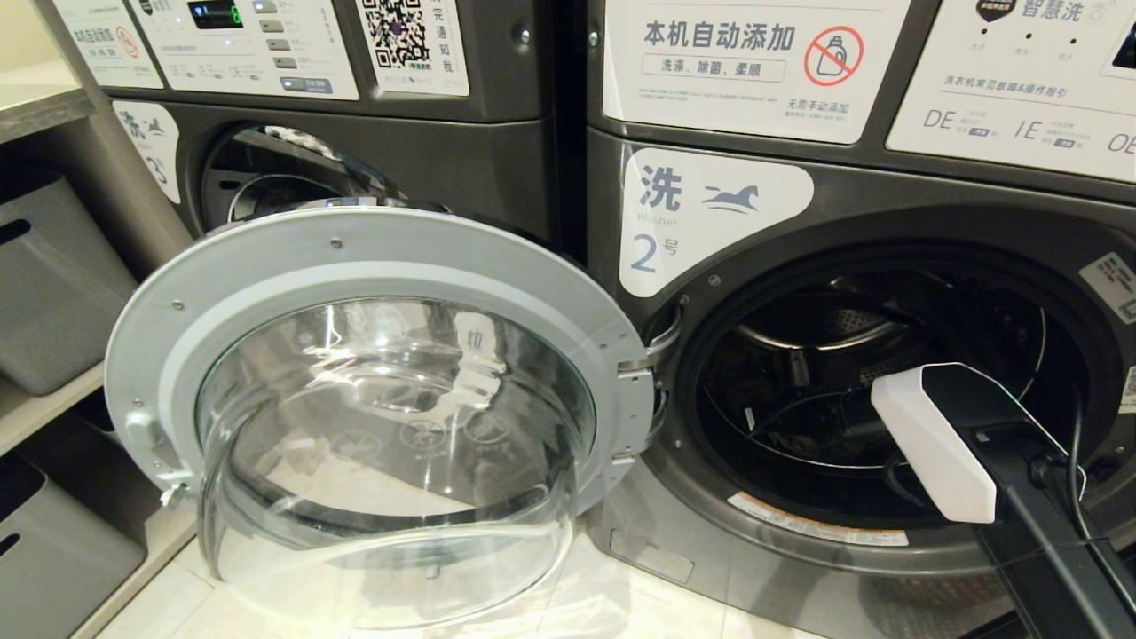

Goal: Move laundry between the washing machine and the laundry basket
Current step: Pick a cloth and place it into the basket

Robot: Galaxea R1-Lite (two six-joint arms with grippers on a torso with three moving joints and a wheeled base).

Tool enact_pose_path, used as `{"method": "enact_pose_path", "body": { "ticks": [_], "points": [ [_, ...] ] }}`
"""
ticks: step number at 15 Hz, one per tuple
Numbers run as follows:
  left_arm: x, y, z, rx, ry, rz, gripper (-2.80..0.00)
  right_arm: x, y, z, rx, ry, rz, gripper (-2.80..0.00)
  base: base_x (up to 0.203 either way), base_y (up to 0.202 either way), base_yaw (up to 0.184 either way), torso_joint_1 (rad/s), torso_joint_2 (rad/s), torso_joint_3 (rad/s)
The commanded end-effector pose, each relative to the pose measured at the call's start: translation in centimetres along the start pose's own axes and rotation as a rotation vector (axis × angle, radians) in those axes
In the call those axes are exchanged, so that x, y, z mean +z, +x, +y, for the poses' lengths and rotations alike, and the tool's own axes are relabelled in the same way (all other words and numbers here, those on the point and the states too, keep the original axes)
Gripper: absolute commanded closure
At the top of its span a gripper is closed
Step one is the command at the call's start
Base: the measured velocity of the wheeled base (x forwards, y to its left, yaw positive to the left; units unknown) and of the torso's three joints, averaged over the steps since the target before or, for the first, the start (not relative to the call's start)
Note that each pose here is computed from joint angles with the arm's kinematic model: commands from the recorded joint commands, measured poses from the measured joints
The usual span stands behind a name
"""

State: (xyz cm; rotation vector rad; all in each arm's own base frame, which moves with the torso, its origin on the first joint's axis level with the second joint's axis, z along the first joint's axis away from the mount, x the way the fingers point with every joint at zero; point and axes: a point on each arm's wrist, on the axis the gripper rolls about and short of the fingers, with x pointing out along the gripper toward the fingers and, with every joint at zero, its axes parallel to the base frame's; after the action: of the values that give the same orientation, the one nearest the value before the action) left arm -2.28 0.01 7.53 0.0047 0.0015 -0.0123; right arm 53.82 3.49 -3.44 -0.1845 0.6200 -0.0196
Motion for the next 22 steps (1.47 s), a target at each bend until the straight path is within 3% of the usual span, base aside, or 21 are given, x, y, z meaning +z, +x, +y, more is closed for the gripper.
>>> {"method": "enact_pose_path", "body": {
  "ticks": [1,4,10,12,15,17,22],
  "points": [
    [0.0,0.0,0.0,0.000,0.000,0.000,0.00,0.0,0.0,0.0,-0.001,-0.001,-0.001,0.00,0.000,0.000,0.000,0.000,0.00,0.000],
    [0.0,0.0,0.0,0.000,0.000,0.000,0.00,1.2,-0.9,-0.3,-0.006,0.002,-0.022,0.00,0.000,0.000,0.000,0.000,0.00,0.000],
    [0.0,0.0,0.0,0.000,0.000,0.000,0.00,7.6,-6.5,-1.8,-0.058,0.007,-0.132,0.00,0.000,0.000,0.000,0.000,0.00,0.000],
    [0.0,0.0,0.0,0.000,0.000,0.001,0.00,7.0,-7.7,-1.9,-0.097,-0.001,-0.088,0.00,0.000,0.000,0.000,0.000,0.00,0.000],
    [0.0,0.0,0.0,0.000,0.000,0.000,0.00,6.2,-11.0,-0.8,-0.076,-0.029,-0.026,0.00,0.000,0.000,0.000,0.000,0.00,0.000],
    [0.0,0.0,0.0,0.000,0.000,0.000,0.00,6.2,-13.6,0.1,-0.059,-0.041,-0.024,0.00,0.000,0.000,0.000,0.000,0.00,0.000],
    [0.0,0.0,0.0,0.000,0.000,0.000,0.00,4.6,-16.8,-0.1,-0.057,-0.042,-0.056,0.00,0.000,0.000,0.000,0.000,0.00,0.000]
  ]
}}
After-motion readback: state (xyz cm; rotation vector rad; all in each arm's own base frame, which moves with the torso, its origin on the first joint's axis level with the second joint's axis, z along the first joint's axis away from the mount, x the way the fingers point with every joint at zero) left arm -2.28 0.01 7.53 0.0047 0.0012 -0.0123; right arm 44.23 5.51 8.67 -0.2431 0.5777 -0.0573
